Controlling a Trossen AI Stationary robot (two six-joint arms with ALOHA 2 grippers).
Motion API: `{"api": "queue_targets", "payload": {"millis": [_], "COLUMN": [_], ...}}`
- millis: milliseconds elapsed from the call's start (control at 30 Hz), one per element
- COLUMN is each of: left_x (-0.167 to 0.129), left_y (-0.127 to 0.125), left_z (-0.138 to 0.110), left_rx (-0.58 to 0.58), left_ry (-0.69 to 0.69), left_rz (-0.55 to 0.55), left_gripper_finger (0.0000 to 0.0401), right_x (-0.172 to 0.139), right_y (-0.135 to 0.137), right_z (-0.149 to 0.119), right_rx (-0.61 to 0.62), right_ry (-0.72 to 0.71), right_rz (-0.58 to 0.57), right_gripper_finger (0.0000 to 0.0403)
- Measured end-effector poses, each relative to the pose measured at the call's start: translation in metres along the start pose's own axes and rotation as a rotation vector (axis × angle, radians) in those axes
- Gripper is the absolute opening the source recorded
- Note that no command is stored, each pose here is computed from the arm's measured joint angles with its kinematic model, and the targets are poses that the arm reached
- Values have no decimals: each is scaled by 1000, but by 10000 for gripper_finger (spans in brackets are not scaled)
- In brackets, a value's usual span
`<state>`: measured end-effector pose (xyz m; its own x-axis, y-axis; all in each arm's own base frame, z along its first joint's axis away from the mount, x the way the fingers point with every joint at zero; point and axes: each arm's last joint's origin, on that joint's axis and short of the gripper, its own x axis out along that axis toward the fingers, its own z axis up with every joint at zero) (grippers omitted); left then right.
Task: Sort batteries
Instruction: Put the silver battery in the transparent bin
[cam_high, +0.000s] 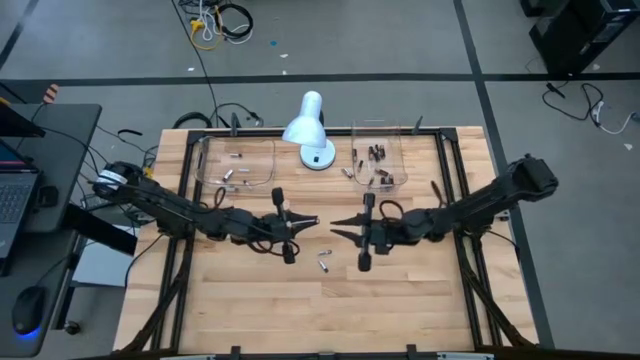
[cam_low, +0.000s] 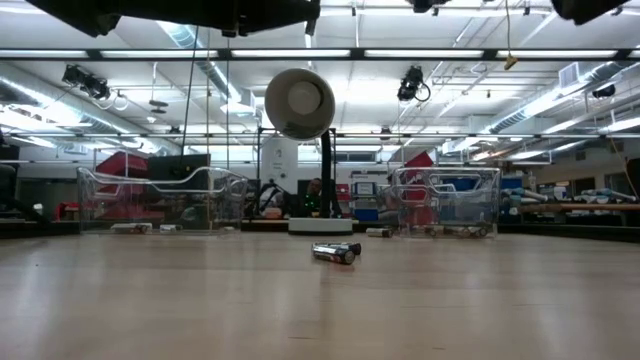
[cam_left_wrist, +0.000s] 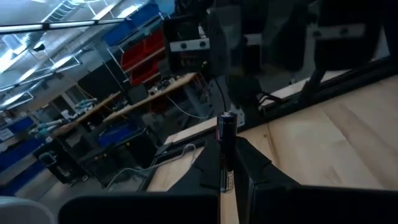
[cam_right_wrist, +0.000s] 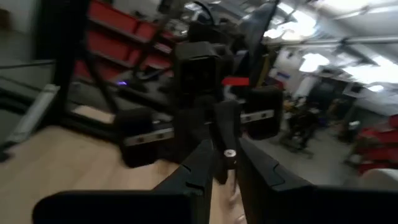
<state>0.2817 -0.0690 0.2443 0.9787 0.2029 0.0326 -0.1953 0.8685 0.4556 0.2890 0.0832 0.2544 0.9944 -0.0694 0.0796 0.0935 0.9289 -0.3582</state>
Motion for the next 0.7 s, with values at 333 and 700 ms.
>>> {"api": "queue_targets", "payload": {"millis": [333,700], "left_x": [3,4], "left_y": [-2,2], "left_z": [1,2], "left_rx": [14,28], "left_ry": [-49,-70], "left_rz": [-17,6], "left_gripper_finger": [5,5], "right_x": [27,32], "right_y": [13,6], "right_z": [-14,-15], "right_rx": [-58,-46], "right_ry": [-35,-41], "right_rz": [-103,-123], "right_gripper_finger": [115,121]}}
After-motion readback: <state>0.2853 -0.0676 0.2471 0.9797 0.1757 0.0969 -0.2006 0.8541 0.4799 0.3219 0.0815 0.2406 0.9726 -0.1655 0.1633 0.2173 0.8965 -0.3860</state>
